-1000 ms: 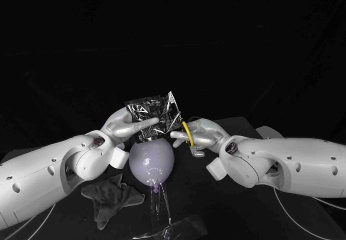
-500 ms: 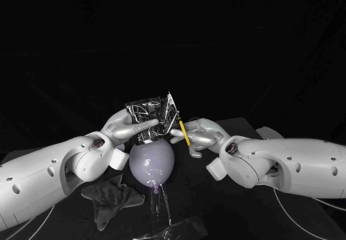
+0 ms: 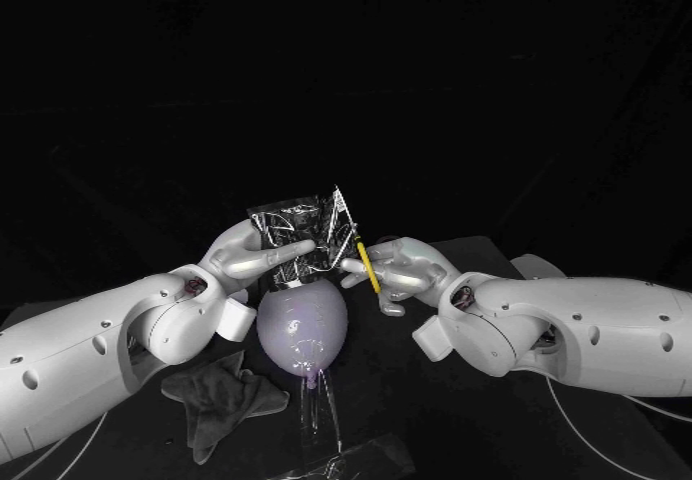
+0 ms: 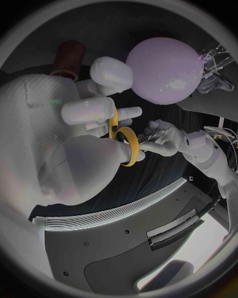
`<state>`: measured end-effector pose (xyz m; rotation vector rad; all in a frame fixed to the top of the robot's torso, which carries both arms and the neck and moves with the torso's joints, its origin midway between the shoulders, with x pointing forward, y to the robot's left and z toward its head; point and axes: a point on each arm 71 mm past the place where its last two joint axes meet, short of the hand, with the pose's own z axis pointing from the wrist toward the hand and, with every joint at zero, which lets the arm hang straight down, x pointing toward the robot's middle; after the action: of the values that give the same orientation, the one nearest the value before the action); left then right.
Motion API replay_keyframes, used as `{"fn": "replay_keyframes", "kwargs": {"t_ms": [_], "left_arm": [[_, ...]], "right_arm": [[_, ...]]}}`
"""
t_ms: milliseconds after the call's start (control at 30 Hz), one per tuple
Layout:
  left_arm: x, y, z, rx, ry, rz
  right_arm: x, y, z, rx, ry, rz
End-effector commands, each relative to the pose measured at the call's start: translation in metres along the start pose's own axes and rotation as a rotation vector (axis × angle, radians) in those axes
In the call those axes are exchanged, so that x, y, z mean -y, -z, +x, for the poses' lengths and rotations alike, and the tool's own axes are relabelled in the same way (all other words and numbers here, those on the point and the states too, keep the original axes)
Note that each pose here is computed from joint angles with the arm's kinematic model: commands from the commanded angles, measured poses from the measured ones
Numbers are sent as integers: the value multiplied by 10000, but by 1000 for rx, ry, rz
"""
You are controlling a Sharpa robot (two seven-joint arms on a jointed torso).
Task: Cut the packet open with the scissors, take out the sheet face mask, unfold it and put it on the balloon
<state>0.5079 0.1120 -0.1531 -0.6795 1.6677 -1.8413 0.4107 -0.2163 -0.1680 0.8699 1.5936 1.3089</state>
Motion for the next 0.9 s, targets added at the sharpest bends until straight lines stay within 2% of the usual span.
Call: {"fn": "replay_keyframes", "kwargs": {"t_ms": [33, 367, 667, 900], "left_arm": [[-8, -3, 27, -28, 0, -5], [-15, 6, 12, -29, -11, -13], [-23, 25, -14, -26, -23, -23], [-29, 42, -46, -17, -30, -28]], "right_arm": [[-40, -1, 10, -13, -4, -32], [-45, -6, -16, 11, -23, -40], [-52, -16, -82, 81, -44, -54], [-50, -19, -96, 97, -50, -49]]}}
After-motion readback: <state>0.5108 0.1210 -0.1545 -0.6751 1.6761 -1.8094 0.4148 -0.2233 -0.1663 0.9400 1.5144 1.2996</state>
